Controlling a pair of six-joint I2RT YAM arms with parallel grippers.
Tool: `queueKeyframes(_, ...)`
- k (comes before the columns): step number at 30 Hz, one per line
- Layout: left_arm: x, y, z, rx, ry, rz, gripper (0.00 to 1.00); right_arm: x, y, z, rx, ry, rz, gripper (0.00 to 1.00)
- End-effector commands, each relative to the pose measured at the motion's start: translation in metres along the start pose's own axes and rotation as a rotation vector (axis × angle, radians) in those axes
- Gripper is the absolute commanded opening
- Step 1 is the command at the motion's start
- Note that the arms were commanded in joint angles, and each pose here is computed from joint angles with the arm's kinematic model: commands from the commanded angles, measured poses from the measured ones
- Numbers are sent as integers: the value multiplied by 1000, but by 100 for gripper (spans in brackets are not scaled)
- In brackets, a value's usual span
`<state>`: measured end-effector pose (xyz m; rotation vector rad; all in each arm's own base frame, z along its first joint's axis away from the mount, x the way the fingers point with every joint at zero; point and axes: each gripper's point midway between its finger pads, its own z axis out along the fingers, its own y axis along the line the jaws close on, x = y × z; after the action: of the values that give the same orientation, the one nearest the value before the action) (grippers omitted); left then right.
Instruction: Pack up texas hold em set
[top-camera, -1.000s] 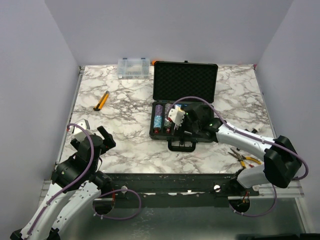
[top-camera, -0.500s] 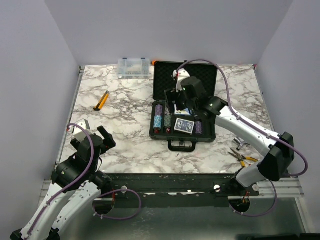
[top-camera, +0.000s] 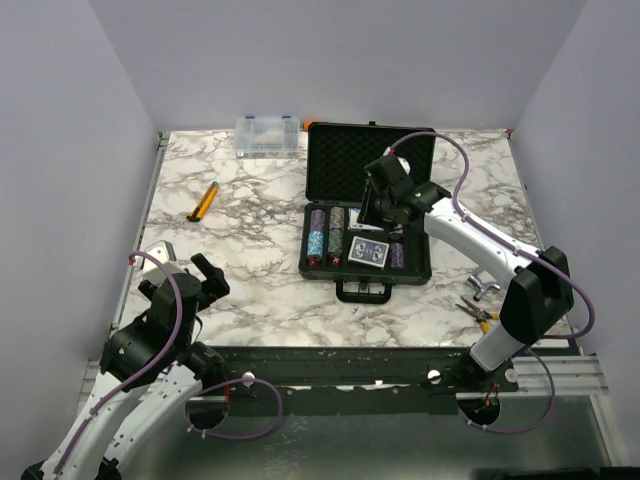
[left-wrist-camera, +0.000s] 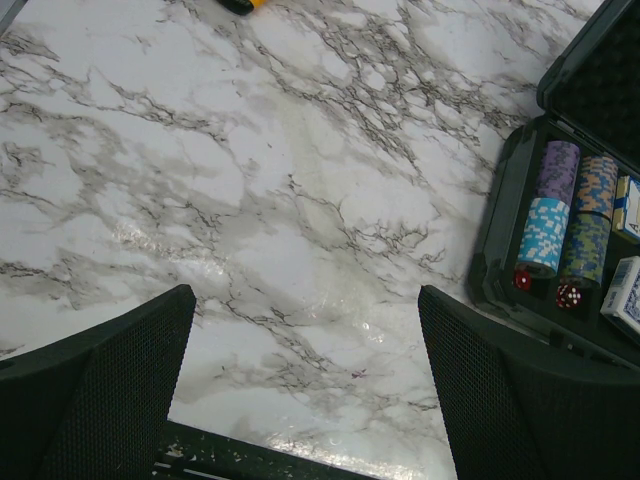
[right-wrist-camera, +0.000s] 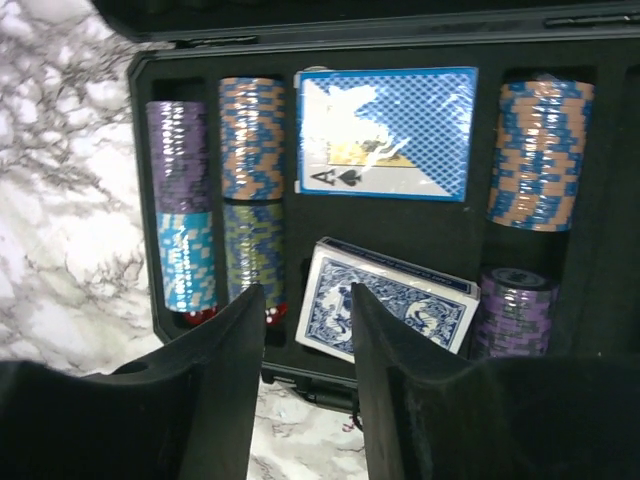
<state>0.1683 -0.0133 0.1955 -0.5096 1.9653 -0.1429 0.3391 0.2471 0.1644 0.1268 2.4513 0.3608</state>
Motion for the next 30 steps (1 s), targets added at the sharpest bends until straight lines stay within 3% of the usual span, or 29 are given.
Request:
queueKeyframes(1, -6, 0, -2, 2, -20, -6, 92, 21, -26, 17, 99, 84, 99, 40)
queueKeyframes(13, -5, 0, -2, 7, -19, -6, 92, 34, -43, 46, 144, 141, 39, 35)
queueKeyframes(30, -5, -3, 1, 10, -9, 12, 92, 66, -18, 58, -26, 275, -3, 34)
